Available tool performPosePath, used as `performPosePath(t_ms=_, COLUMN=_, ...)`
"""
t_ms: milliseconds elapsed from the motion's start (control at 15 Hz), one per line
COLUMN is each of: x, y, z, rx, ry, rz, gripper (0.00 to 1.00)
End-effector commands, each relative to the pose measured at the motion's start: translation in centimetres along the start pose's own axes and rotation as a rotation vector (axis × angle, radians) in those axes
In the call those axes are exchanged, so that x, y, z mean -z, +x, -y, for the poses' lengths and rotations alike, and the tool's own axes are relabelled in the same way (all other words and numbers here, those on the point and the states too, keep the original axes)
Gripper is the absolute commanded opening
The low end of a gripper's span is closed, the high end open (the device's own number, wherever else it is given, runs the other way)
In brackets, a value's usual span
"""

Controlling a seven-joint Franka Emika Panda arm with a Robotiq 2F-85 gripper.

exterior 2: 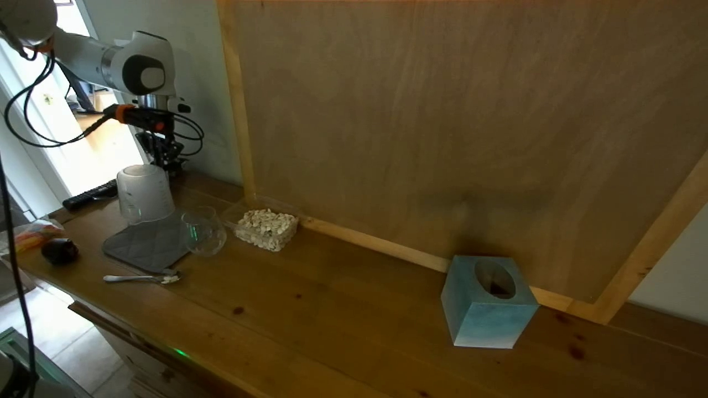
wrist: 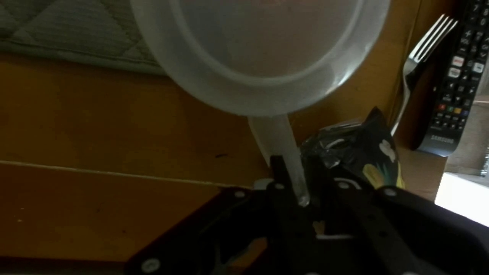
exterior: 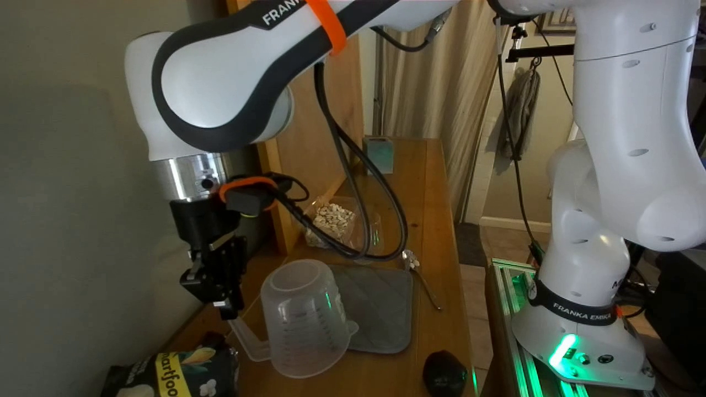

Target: Turn the clear jug over rand put it on the grey potholder

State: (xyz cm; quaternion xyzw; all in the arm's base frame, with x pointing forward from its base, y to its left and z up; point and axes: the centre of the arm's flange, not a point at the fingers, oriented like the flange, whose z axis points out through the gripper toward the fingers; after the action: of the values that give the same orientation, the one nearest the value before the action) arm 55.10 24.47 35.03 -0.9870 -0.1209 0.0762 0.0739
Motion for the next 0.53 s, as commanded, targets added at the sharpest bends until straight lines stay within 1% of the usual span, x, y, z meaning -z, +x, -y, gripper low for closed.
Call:
performPosePath(t_ms=0, x=1.7, y=-0.5, z=-0.5, rx=-0.001, ry=0.023, rz=0.000, gripper=0.05)
performPosePath(t_ms=200, x=3.1, y=-1.5, z=-1.3, rx=-0.003, ry=0.083, rz=-0.013, gripper=0.05)
performPosePath(t_ms=467, x=5.1, y=-3.2, z=-2.9, rx=-0.001, ry=0.213, rz=-0.025, gripper=0.05)
